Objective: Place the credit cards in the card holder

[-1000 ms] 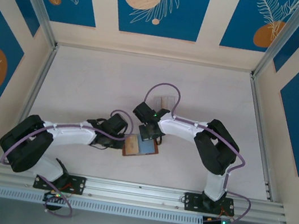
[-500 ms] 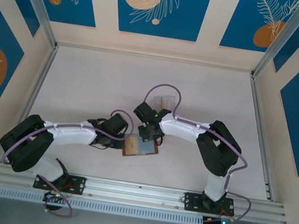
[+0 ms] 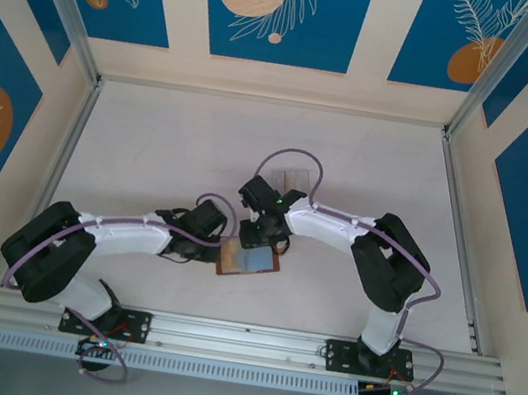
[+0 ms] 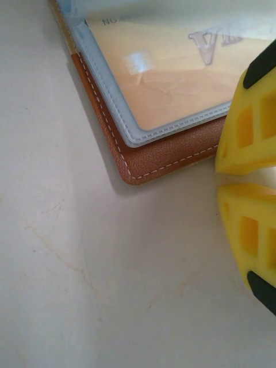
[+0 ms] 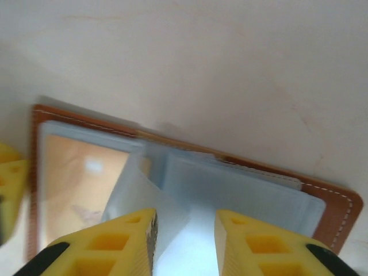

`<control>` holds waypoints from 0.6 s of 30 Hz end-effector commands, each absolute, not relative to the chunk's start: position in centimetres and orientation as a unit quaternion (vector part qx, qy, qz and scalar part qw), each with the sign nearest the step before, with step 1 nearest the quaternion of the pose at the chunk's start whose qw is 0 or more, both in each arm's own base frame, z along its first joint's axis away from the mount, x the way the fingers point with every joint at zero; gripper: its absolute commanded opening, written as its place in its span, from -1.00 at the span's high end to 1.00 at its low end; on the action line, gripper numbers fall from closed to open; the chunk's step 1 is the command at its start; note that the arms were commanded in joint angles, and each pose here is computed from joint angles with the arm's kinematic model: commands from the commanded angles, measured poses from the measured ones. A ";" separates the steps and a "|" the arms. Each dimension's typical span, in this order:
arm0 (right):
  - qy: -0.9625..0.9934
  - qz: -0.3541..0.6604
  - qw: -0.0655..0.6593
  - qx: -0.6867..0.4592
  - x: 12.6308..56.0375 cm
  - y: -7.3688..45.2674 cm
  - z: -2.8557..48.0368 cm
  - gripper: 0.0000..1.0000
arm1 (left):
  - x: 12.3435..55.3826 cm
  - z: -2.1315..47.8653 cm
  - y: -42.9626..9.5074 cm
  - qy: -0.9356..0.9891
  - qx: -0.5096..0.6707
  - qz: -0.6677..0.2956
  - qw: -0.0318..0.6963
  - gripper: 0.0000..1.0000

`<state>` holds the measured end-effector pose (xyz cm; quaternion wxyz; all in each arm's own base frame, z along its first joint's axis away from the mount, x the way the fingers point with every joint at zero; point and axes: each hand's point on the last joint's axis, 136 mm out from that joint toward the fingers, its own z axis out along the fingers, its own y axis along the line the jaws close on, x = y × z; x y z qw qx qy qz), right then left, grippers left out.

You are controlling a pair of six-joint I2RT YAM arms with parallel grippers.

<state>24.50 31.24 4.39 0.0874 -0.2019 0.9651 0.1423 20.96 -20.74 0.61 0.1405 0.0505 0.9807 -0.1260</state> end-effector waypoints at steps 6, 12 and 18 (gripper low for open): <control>0.951 0.243 0.054 -0.185 23.1 34.1 6.5 0.19 | 19.4 -3.8 -21.1 0.985 0.061 -0.123 0.103 0.67; 0.955 0.237 0.038 -0.176 22.7 34.2 5.8 0.21 | 19.4 -3.7 -21.1 0.985 0.062 -0.124 0.104 0.68; 0.966 0.182 0.044 -0.178 22.0 32.9 5.6 0.43 | 19.4 -3.8 -21.1 0.985 0.060 -0.125 0.105 0.67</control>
